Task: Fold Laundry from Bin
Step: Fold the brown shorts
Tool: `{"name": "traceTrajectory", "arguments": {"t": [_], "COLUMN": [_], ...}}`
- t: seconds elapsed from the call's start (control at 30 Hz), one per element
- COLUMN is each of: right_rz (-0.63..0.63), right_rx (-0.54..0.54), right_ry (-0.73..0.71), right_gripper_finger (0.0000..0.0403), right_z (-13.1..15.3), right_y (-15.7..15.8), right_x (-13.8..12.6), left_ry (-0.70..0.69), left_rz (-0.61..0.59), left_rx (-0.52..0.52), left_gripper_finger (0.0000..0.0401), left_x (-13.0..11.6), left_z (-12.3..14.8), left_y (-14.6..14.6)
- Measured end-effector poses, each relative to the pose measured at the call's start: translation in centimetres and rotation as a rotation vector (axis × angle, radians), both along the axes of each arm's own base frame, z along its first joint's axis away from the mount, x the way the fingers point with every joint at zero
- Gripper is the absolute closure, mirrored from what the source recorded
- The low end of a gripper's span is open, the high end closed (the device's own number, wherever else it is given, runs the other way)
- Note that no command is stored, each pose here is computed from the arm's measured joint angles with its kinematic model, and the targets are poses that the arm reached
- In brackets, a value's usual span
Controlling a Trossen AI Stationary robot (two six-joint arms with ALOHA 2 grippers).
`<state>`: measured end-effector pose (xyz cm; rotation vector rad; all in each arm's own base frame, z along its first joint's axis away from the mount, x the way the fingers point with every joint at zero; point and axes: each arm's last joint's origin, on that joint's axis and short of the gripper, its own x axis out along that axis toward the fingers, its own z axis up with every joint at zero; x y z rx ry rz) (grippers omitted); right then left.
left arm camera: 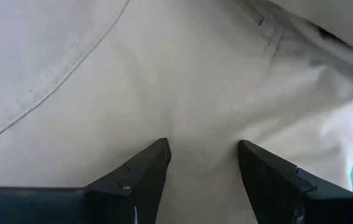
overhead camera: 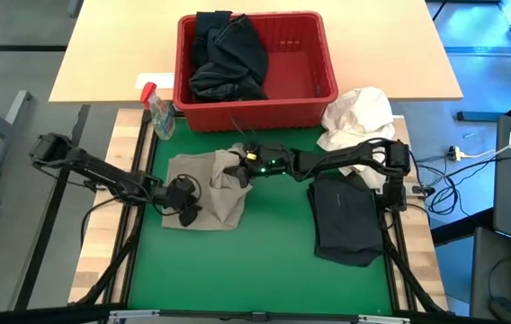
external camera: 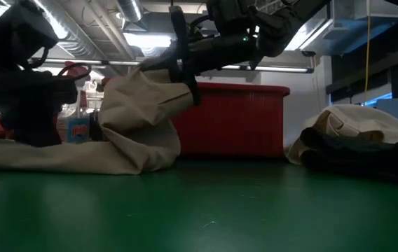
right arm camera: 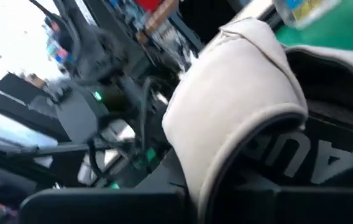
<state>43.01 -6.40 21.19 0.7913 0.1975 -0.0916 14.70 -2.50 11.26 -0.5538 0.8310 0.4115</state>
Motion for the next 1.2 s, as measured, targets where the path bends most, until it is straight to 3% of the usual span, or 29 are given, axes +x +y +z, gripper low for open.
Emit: {"name": "traceTrajectory", "arguments": {"t": [0.13,0.37,0.57,0.7,0.9,1.0,1.1,1.2], "right_rz": [-0.004,-0.022,0.007,0.025,0.064,0.119,0.174,0.246], "right_rx": [0.037,0.028,-0.004,-0.002,0.015,0.005,-0.041,-0.102], "right_ry": [-0.032,-0.027,0.02,0.006,-0.042,-0.028,-0.041,-0.036], "right_gripper_finger": [0.0358,0.0251,0.019,0.0178,0.0179,0.018,0.018,0.018], "right_z": [-0.3,-0.1,0.0,0.3,0.8,0.6,0.7,0.8], "right_y": [0.4,1.0,-0.1,-0.2,0.0,0.0,0.1,0.1], "right_x": [0.9,3.0,3.1,3.2,3.3,3.2,3.2,3.0], "left_ry": [-0.046,-0.04,0.047,0.143,0.266,0.334,0.324,0.175], "left_rz": [0.002,-0.011,-0.091,-0.119,-0.139,-0.152,-0.171,-0.17], "left_rx": [0.016,0.029,-0.086,-0.132,-0.051,-0.076,-0.096,-0.048], "left_gripper_finger": [0.0206,0.0206,0.0206,0.0206,0.0206,0.0206,0.0206,0.0206], "left_x": [0.4,0.4,0.6,1.0,1.2,0.8,0.4,0.2], "left_z": [0.2,0.1,1.2,3.9,9.2,11.5,14.5,18.1], "left_y": [0.2,0.4,0.2,0.1,0.4,0.3,0.2,0.1]}}
